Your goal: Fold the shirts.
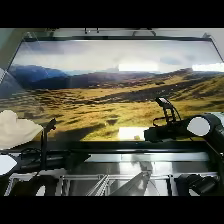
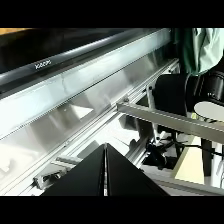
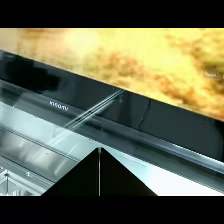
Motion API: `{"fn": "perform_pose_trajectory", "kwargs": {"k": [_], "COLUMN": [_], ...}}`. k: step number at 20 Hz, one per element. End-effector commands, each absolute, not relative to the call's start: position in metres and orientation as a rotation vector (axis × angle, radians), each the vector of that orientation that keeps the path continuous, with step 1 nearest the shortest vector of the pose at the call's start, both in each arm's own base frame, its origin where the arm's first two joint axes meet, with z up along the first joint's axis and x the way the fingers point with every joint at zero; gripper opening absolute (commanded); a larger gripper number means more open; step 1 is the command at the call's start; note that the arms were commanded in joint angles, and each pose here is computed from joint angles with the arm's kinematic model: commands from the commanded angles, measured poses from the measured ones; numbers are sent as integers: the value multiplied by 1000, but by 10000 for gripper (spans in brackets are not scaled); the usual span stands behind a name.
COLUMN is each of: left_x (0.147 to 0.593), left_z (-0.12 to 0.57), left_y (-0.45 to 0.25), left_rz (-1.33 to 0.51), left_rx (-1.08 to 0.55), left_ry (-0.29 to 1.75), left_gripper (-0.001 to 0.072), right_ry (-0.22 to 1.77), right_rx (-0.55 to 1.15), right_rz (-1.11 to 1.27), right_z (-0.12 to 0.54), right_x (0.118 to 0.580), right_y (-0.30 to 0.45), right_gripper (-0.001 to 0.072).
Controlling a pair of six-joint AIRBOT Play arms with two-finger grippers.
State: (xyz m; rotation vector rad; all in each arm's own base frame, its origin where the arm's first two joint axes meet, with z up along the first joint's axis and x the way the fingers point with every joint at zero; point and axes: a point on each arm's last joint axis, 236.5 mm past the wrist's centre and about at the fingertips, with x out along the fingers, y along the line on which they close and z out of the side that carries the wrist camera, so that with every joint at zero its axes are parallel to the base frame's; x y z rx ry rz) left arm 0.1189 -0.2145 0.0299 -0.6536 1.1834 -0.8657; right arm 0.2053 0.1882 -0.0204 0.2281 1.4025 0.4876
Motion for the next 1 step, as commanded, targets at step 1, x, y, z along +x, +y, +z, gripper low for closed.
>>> {"fn": "perform_pose_trajectory", "kwargs": {"k": [1], "left_x": [122], "left_z": [31], "left_y": [-214], "left_rz": [-856], "left_rx": [-659], "left_ry": [1169], "left_gripper": [16], "right_ry": [1400], "right_rx": [232], "right_rz": [489], "right_z": [-20], "right_x": [205], "right_y": [189], "right_gripper": [16]}}
